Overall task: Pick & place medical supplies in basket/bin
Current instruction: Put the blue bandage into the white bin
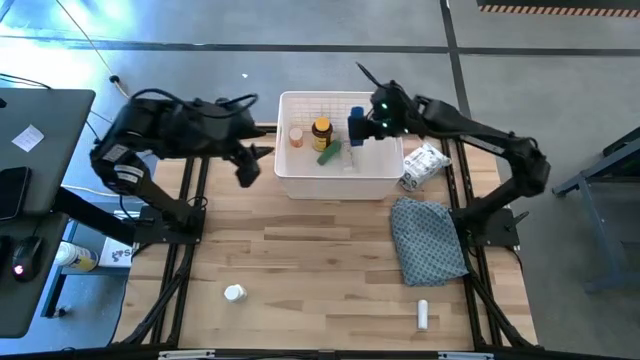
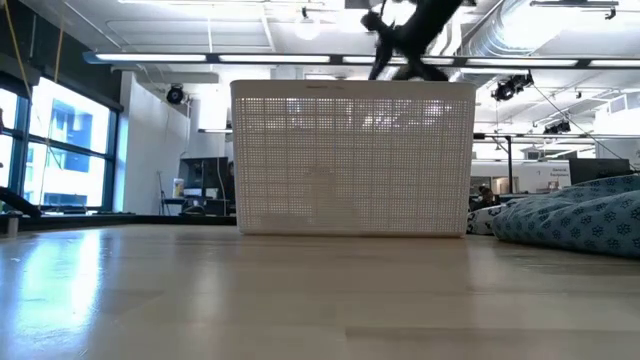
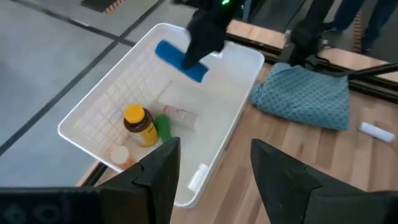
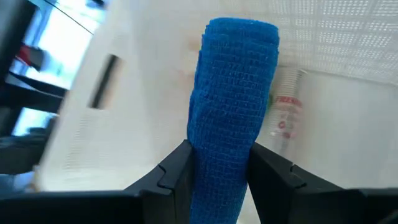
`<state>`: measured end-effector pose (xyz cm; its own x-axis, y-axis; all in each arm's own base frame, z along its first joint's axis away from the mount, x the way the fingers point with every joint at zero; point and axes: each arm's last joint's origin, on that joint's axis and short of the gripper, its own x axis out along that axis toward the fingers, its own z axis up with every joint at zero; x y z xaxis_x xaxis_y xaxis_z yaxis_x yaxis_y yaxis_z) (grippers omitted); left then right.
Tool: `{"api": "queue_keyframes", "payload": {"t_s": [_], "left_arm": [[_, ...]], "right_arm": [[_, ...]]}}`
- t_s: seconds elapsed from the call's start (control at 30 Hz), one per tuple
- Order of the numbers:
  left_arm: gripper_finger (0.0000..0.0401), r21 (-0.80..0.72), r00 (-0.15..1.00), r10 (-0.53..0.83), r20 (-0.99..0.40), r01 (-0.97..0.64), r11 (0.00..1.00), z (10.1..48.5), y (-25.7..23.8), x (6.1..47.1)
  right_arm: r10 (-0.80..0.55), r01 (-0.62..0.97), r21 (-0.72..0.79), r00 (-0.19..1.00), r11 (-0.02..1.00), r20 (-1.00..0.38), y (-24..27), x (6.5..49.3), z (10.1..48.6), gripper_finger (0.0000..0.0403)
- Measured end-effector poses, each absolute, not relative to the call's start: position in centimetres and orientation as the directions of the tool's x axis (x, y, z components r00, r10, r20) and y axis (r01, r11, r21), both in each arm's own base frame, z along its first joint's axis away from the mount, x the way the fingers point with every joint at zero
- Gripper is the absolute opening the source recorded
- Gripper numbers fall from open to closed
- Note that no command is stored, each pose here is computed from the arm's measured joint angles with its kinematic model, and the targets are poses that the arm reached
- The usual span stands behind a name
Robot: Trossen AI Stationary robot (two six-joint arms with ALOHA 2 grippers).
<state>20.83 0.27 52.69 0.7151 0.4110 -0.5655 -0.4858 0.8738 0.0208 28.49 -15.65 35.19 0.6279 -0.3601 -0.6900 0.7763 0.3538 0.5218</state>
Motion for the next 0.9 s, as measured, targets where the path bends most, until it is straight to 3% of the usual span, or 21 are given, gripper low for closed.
{"api": "queue_keyframes", "payload": {"t_s": [0.47,0.9], "left_arm": [[0.0227,-0.036,0.674,0.431,-0.600,-0.561,0.827,52.6,5.8,20.5],[0.0227,-0.009,0.651,0.393,-0.649,-0.524,0.852,52.1,10.9,18.7]], "right_arm": [[-0.175,0.810,0.459,0.544,0.365,-0.820,-21.3,32.1,26.3,0.0124],[-0.144,0.850,0.441,0.494,0.288,-0.858,-22.9,34.5,20.5,0.0124]]}}
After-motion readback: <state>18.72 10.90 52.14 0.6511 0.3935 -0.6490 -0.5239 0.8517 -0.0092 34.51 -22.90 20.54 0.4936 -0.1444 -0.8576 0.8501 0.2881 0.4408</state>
